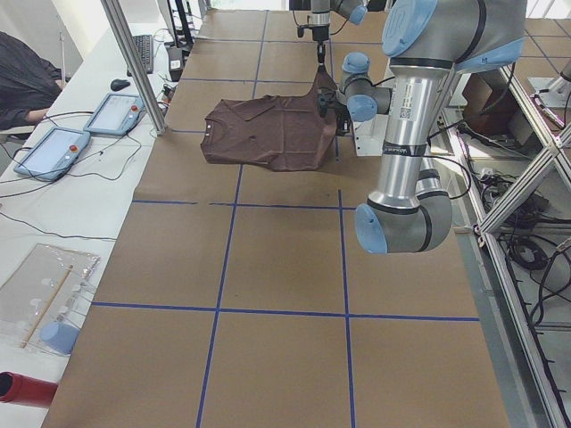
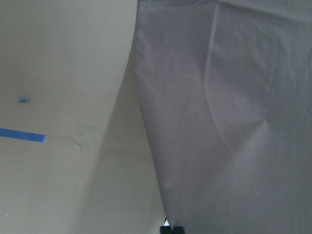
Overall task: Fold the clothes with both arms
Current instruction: 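Lift the hem with both grippers and fold it toward the collar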
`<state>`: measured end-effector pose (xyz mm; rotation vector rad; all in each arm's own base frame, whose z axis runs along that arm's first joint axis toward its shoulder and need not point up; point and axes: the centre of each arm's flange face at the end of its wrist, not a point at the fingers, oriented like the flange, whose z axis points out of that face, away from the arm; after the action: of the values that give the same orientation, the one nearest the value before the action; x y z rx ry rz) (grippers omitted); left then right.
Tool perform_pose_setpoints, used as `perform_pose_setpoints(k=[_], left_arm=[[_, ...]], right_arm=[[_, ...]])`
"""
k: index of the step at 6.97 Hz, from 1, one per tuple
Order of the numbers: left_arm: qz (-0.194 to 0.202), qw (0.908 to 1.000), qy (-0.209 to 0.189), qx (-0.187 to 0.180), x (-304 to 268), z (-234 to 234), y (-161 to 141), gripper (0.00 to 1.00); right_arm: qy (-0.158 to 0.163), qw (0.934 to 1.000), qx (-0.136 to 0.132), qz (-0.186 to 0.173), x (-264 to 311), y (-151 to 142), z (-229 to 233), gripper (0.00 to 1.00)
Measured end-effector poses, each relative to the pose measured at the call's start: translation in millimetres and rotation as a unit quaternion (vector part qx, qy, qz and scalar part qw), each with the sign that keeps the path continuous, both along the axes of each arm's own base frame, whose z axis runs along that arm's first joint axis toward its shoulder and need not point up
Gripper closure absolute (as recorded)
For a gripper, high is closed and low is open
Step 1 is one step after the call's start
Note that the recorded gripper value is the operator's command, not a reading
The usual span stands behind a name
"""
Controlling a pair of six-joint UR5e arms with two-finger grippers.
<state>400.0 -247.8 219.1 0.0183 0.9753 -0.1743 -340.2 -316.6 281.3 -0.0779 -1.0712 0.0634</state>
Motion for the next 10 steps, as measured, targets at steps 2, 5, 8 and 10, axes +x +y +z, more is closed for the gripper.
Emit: perform_pose_setpoints(k=[2, 5, 8, 10], left_arm=[[-0.03, 0.9989, -0.018, 0.032, -5, 1, -79, 1.0], [-0.077, 0.9944, -0.055, 0.046, 5, 9, -189, 1.0], [-0.111, 0.9896, -0.06, 0.07, 10, 37, -279, 1.0], [-0.124, 0.9877, -0.058, 0.074, 25, 54, -321, 1.0]], right_arm=[[0.002, 0.9986, 0.014, 0.051, 0, -75, -5, 1.0], [0.029, 0.9941, 0.01, 0.104, -14, -187, -3, 1.0], [0.06, 0.9906, -0.01, 0.123, -36, -264, 9, 1.0], [0.068, 0.9881, -0.019, 0.136, -42, -303, 25, 1.0]])
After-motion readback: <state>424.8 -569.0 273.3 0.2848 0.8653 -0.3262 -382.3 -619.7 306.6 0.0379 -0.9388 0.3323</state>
